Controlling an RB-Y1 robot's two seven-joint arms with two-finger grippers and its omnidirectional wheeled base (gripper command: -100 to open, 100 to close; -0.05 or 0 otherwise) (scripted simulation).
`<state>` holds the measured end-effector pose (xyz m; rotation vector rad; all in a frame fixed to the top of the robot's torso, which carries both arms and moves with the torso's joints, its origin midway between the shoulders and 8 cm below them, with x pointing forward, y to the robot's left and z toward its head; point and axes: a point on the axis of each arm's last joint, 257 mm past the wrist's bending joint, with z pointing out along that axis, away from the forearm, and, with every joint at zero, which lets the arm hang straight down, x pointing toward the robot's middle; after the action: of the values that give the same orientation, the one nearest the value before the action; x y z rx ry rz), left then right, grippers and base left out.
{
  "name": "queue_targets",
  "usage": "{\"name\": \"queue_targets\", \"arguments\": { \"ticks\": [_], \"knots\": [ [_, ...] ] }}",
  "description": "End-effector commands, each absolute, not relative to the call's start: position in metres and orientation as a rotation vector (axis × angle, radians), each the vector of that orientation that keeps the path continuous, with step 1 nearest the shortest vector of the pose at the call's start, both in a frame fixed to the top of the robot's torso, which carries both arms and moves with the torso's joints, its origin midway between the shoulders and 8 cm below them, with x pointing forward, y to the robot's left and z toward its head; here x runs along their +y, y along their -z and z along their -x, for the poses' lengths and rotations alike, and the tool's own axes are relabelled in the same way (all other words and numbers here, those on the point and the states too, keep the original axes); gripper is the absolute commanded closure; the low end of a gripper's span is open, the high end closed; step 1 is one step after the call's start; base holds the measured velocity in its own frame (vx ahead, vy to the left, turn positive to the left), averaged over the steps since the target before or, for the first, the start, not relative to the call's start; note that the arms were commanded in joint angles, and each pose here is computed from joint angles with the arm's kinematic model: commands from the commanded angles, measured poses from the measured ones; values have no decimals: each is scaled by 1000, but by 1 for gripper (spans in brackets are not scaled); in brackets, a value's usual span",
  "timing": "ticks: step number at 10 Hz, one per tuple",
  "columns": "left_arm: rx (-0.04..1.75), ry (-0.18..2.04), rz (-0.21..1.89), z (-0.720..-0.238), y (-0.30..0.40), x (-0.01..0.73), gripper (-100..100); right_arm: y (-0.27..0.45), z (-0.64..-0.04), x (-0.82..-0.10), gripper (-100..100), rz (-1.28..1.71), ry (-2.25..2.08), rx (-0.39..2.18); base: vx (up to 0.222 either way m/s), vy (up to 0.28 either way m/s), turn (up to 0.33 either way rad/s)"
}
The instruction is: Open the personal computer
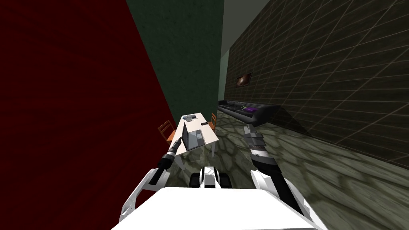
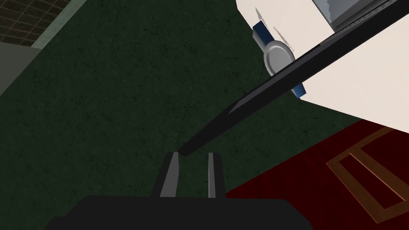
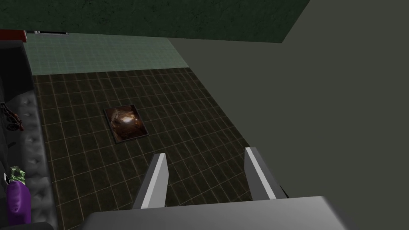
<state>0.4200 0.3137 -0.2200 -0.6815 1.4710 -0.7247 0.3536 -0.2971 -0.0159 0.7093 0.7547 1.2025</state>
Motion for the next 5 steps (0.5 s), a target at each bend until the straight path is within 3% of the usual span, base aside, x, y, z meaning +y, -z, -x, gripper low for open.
{"name": "queue_targets", "arguments": {
  "ticks": [1, 5],
  "knots": [
    [1542, 612, 632, -410, 229, 330, 100, 16, -354, -297, 0, -709, -1202, 755, 89, -162, 19],
    [1617, 474, 543, -398, 231, 348, 100, 16, -354, -297, 0, -709, -1202, 755, 53, -141, -20]
  ]
}}
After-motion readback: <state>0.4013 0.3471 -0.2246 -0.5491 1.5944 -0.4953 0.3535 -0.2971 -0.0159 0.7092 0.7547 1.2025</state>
